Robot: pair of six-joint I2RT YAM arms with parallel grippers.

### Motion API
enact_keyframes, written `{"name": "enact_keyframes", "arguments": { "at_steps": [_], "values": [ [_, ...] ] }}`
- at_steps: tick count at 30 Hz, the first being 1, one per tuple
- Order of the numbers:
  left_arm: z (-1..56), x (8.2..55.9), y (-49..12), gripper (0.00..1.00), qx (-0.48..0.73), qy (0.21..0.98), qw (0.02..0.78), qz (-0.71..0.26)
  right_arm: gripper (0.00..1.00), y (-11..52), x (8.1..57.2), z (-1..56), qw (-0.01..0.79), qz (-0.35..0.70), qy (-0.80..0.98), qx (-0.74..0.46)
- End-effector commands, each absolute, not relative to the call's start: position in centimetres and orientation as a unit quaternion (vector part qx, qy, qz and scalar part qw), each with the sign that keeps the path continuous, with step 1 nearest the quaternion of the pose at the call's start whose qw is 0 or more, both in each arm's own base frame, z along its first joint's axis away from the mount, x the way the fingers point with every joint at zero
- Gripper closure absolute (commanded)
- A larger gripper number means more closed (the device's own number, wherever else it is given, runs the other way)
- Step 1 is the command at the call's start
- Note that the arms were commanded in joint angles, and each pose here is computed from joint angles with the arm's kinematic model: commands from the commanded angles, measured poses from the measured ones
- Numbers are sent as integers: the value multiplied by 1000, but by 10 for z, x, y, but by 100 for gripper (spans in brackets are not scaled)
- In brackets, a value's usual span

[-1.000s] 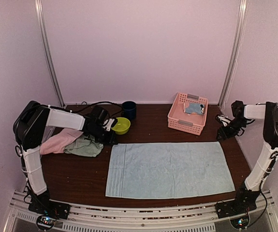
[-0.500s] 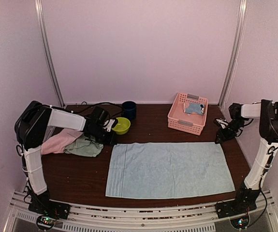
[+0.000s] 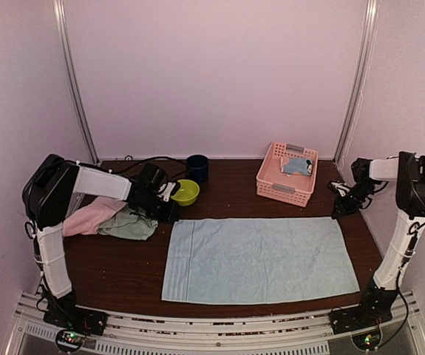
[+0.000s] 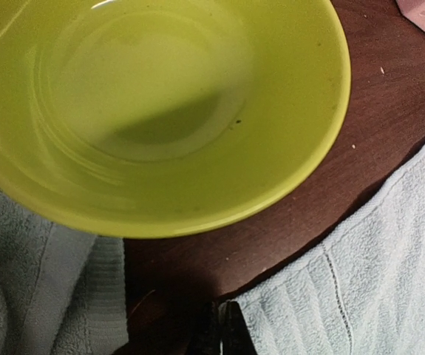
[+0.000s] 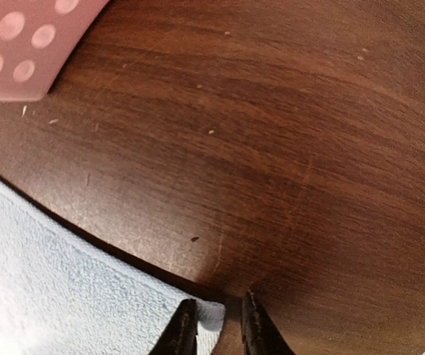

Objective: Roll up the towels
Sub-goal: Pick up the towel from the center of the board.

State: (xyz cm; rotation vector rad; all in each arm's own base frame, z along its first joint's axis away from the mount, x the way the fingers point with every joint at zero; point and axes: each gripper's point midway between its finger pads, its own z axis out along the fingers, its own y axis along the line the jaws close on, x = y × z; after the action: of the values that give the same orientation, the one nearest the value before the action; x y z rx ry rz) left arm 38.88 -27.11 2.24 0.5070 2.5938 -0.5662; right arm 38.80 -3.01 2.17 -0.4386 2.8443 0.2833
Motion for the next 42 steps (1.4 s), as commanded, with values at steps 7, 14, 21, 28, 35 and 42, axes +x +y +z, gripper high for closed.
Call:
{"name": "enact_keyframes", "arguments": {
  "at_steps": [7,14,21,28,35,42],
  "values": [
    [40,404,-246,100,160,936,258,-180,96,2,376,23,118,187,959,-179],
    [60,410,-243,100,160,929,283,-178,100,10,387,56,174,198,944,-198],
    [93,415,-239,100,162,919,315,-172,100,7,402,91,228,179,937,-194],
    [110,414,-235,100,163,913,333,-170,100,-8,417,104,257,151,938,-176],
    [114,408,-234,100,164,910,336,-177,100,-9,414,113,276,148,934,-170],
    [132,412,-234,100,170,904,351,-175,100,-19,423,127,295,131,932,-164]
  ]
}}
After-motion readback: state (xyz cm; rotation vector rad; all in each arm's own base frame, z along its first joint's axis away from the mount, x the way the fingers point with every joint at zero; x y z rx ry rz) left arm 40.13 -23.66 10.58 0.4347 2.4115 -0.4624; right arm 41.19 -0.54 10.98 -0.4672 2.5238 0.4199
